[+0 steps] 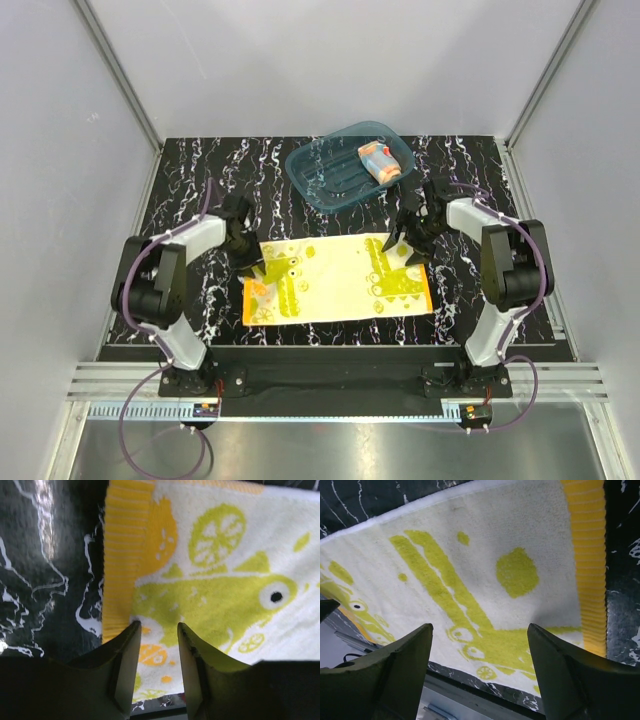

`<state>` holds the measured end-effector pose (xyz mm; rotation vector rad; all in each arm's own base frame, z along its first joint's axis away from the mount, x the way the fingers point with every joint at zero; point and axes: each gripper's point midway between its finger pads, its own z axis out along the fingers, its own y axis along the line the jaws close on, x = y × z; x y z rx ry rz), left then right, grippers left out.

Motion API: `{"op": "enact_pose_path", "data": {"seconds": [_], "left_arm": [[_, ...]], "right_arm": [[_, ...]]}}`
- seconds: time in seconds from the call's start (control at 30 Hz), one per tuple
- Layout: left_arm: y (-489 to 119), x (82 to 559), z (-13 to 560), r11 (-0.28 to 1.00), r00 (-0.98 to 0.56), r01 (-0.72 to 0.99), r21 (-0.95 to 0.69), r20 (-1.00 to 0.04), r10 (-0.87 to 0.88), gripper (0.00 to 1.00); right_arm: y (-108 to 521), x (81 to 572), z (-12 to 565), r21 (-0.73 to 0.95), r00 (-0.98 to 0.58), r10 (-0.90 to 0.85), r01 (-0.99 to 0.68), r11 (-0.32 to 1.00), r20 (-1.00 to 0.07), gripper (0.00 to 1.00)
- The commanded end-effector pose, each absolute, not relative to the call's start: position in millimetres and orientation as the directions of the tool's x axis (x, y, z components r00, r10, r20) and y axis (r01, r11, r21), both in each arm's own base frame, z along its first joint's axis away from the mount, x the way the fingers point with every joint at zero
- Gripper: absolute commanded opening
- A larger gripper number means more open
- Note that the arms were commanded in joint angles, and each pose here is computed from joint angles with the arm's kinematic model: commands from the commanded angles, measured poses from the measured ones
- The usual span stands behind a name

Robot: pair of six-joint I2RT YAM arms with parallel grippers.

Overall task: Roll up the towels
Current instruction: Flatten the towel

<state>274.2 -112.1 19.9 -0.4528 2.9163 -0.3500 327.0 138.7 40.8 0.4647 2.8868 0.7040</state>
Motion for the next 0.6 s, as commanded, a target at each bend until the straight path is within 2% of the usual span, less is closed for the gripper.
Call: {"op": "enact_pose_path", "data": {"seconds": [0.0,0.1,0.37,0.57], "left_arm": [[-104,314,23,0.953,-0.936,-0.233,-0.191,-0.220,-0.273,0.40],[-95,321,12,0.963,-0.943,-0.242,-0.121,-0.204,-0.263,0.39],[-84,326,2,0.962,-0.946,-0.267,-0.049,-0.176,-0.272,0.37],[-77,315,7,0.955,-0.938,-0.294,-0.038,-0.181,-0.296,0.37]], "right_arm": [[136,341,35,0.458,-0.941,0.321,0.242,0.855,-0.104,0.84],[135,330,15,0.441,-0.942,0.331,0.275,0.854,-0.053,0.86],[138,322,-2,0.446,-0.940,0.341,0.299,0.844,-0.017,0.88],[140,341,15,0.457,-0.939,0.339,0.279,0.845,-0.052,0.88]]}}
